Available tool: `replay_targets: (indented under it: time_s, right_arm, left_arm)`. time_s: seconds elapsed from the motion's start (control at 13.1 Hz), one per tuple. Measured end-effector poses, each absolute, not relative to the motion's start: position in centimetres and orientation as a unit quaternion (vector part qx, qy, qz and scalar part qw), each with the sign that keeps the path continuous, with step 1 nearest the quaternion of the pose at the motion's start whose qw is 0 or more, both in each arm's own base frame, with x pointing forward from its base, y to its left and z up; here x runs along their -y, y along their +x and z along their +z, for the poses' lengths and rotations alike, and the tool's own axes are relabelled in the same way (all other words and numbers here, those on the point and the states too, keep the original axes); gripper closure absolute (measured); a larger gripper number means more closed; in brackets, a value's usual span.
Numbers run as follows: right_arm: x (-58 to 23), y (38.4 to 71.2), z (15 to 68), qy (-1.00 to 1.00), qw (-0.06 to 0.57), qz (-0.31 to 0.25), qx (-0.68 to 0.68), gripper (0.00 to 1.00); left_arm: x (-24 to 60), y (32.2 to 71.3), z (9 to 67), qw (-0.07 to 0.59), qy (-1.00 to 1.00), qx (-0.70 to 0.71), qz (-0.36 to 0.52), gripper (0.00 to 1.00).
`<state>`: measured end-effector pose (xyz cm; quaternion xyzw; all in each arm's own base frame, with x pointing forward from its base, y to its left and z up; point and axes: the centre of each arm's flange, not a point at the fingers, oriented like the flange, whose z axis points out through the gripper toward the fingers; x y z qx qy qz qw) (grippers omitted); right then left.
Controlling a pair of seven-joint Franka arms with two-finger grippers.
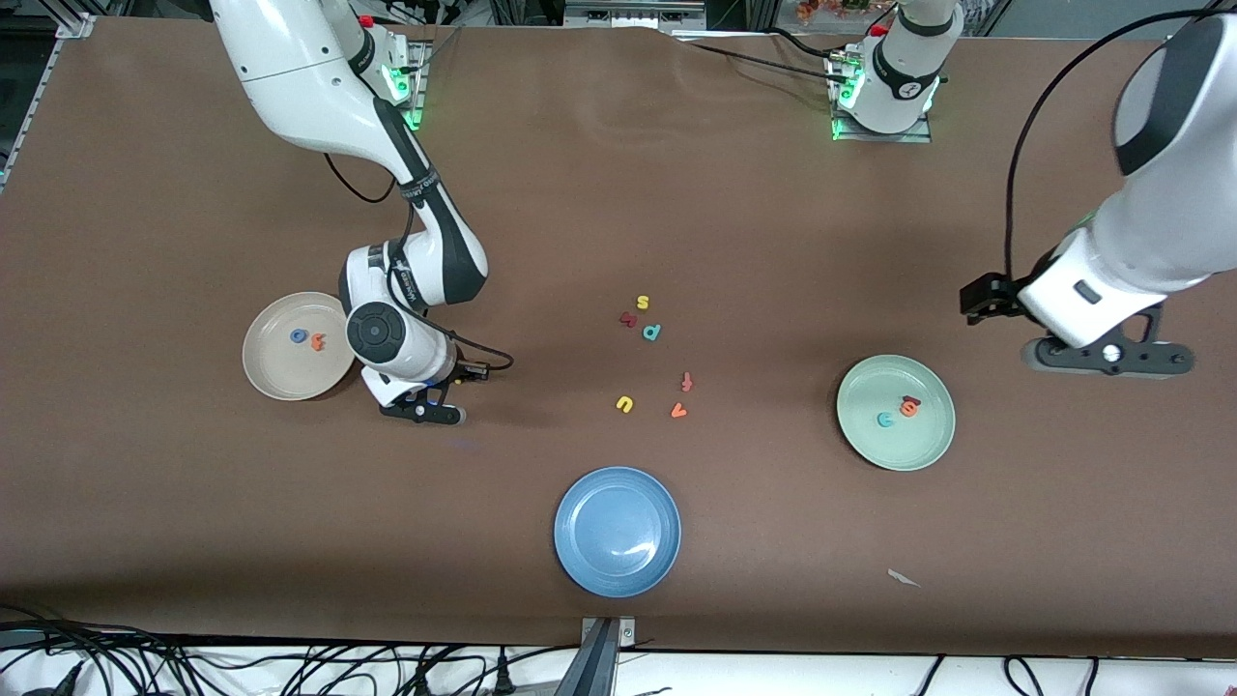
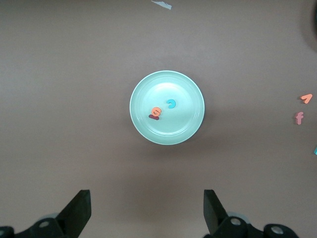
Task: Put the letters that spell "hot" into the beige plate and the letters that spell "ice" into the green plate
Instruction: 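Grasp the yellow letter with the right gripper while the left gripper retracts, then lower the yellow letter onto the beige plate and open the right gripper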
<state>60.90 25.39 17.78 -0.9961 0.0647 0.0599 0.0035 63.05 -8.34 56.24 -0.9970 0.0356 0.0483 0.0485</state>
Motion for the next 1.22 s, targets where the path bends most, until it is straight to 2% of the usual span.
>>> replay_targets:
  time_s: [0.31,0.53,0.84,1.22]
  right_arm:
    - [-25.0,61.0,18.1,-0.996,0.000,0.065,-0.069,0.74]
    - [-22.1,62.3,21.7,-0.993,-0.014,0.081,-0.090,0.74]
    - [-15.1,62.9,27.3,-0.987,-0.038,0.118,-0.097,0.74]
    - [-3.5,61.7,26.2,-0.982,-0.055,0.174,-0.049,0.74]
  left_arm:
    - [8.7,62.1,57.7,0.003,-0.998,-0.044,0.055,0.00]
    - [6.3,59.4,60.0,-0.009,-0.998,-0.050,0.038,0.00]
    - [6.8,53.9,60.8,0.004,-0.998,-0.057,0.002,0.00]
    - [5.3,53.0,59.9,0.004,-0.999,-0.048,0.010,0.00]
